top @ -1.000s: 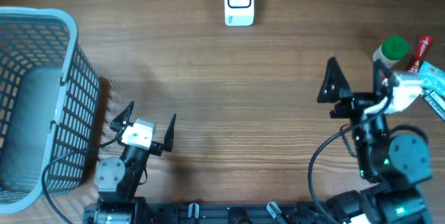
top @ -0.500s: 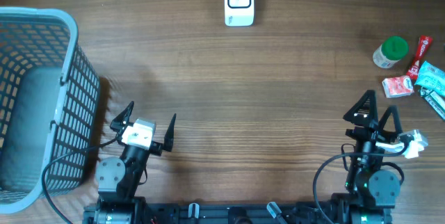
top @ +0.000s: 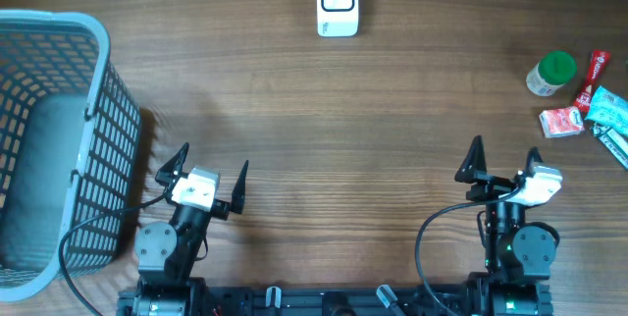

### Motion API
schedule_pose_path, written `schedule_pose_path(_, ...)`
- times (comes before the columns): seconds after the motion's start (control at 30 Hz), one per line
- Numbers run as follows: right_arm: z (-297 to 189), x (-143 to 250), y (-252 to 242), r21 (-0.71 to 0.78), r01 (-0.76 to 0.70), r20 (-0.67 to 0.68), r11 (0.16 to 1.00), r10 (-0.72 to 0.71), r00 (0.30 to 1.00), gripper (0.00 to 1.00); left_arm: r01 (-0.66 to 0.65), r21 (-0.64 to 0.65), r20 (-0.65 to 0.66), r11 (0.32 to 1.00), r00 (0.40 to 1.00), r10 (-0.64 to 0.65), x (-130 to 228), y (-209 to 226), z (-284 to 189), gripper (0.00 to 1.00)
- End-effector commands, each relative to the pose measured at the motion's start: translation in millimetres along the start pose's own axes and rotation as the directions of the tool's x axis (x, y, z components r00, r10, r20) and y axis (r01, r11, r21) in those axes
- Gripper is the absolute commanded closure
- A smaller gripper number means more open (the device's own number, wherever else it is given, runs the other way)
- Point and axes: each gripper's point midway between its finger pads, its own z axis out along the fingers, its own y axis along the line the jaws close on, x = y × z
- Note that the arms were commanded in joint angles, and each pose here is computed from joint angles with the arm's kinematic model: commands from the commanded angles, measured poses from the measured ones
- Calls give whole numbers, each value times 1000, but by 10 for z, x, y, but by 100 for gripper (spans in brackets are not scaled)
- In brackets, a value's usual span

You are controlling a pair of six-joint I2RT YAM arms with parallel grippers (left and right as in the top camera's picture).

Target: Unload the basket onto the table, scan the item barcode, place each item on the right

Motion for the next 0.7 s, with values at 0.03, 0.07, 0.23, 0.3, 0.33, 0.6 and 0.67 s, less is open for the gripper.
schedule_pose_path(0.03,-9,-32,47,-28,47,15,998,-47,999,0,6,15,2,1000,1000,-6,9,-30,0,0)
schedule_pose_path(0.07,-9,-32,47,-28,47,15,998,-47,999,0,6,15,2,1000,1000,-6,9,-30,0,0)
schedule_pose_path(0.23,-8,-29,46,-28,47,14,998,-47,999,0,6,15,2,1000,1000,-6,9,-30,0,0)
schedule_pose_path(0.3,-8,-30,46,-28,47,14,998,-47,999,0,6,15,2,1000,1000,-6,9,-30,0,0)
schedule_pose_path(0.33,-8,-29,46,-28,47,14,998,-47,999,0,6,15,3,1000,1000,-6,7,-30,0,0)
schedule_pose_path(0.6,-8,-37,38,-23,53,17,998,-53,998,0,6,15,2,1000,1000,-6,10,-30,0,0)
schedule_pose_path(0.67,-8,-41,16,-10,27,19,1000,-27,999,0,6,15,2,1000,1000,-6,10,-30,0,0)
